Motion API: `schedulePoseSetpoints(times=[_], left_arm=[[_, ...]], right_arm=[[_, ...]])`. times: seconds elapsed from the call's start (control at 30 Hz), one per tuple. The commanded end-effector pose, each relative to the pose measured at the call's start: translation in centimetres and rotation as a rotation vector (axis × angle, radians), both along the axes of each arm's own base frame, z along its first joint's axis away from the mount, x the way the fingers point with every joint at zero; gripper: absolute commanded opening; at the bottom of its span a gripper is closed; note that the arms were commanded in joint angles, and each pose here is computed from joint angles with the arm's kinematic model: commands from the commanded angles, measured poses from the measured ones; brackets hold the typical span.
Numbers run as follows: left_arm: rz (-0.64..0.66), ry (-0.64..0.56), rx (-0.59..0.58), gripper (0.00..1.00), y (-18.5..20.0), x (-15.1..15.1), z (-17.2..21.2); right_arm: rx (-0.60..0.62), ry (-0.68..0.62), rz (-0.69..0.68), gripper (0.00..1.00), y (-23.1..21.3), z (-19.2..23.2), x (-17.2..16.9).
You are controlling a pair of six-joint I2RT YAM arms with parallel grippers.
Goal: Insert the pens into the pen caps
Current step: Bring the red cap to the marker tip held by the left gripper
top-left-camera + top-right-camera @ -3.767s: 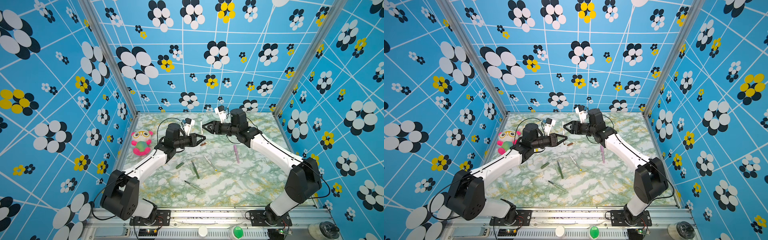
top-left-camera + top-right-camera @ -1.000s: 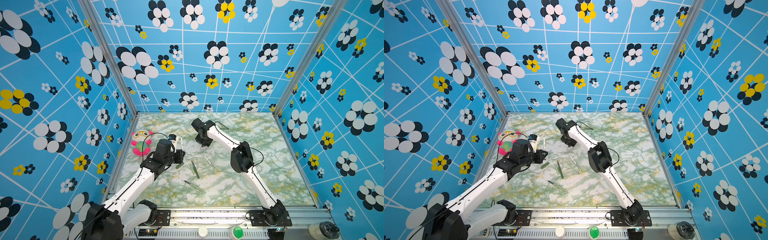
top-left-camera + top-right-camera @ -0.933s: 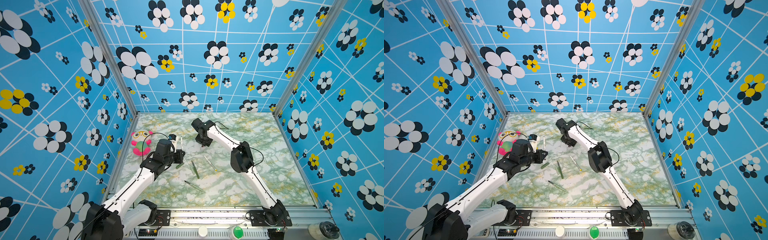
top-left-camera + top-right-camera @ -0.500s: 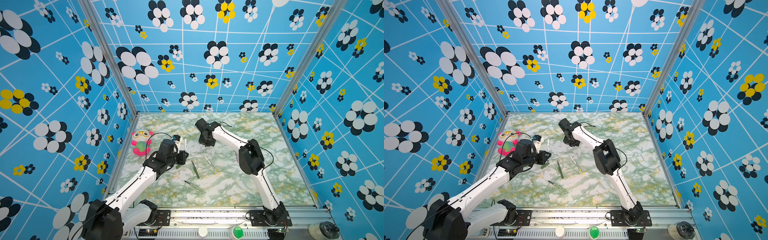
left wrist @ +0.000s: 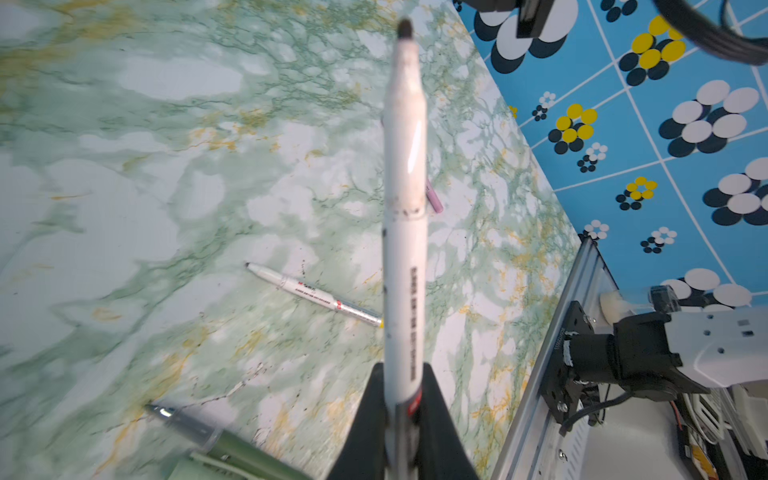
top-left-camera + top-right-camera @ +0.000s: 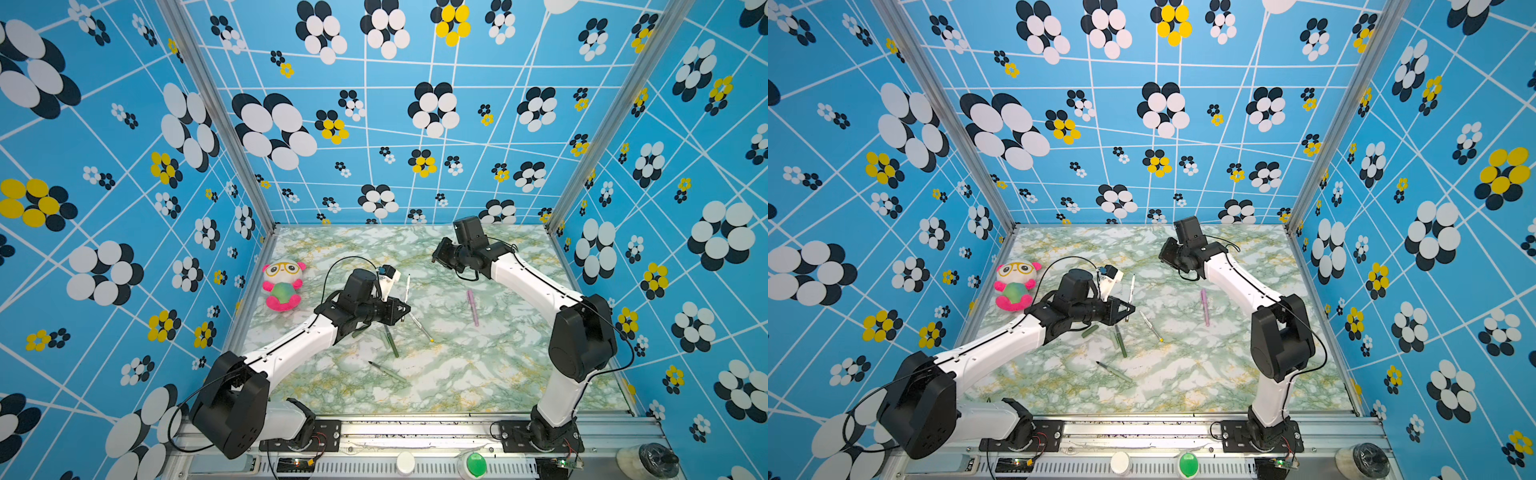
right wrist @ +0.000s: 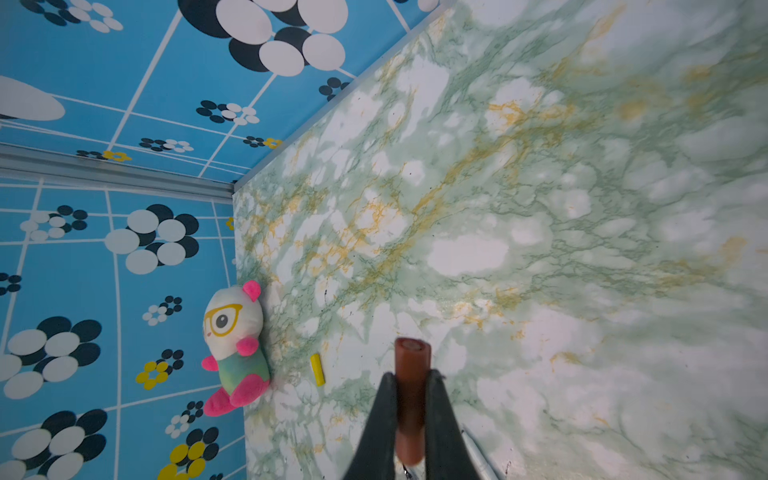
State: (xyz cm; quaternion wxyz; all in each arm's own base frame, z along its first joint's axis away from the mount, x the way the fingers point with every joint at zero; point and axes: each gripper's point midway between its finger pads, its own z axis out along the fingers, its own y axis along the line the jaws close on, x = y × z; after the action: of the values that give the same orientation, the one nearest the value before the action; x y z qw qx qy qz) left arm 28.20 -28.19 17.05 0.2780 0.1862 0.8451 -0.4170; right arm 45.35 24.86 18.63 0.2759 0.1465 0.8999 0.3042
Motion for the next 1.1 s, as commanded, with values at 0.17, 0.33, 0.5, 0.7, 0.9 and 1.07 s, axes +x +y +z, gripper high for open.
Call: schedulePoseSetpoints(times=[0.17, 0.33, 0.5, 0.7, 0.9, 1.07], left_arm=[[-0.09, 0.007, -0.129, 0.0, -2.8, 0.6, 2.9], [-0.084, 0.032, -0.13, 0.0, -3.1, 1.0, 2.3], [-0.075, 0.032, -0.13, 0.0, -3.1, 1.4, 2.3], [-0.062, 0.025, -0.131, 0.0, -3.1, 1.6, 2.4], [-0.039, 0.021, -0.126, 0.0, -2.8, 2.0, 2.2], [-0.011, 0.031, -0.123, 0.0, -2.4, 2.5, 1.7]], right_arm=[[0.17, -0.168, 0.22, 0.0, 3.0, 6.0, -1.7], [0.208, -0.207, 0.259, 0.0, 3.5, 7.5, -2.3], [0.237, -0.21, 0.295, 0.0, 4.0, 8.1, -2.7], [0.242, -0.182, 0.298, 0.0, 4.1, 7.2, -2.9], [0.248, -0.165, 0.307, 0.0, 4.3, 6.6, -3.4], [0.253, -0.162, 0.327, 0.0, 4.7, 6.7, -3.8]])
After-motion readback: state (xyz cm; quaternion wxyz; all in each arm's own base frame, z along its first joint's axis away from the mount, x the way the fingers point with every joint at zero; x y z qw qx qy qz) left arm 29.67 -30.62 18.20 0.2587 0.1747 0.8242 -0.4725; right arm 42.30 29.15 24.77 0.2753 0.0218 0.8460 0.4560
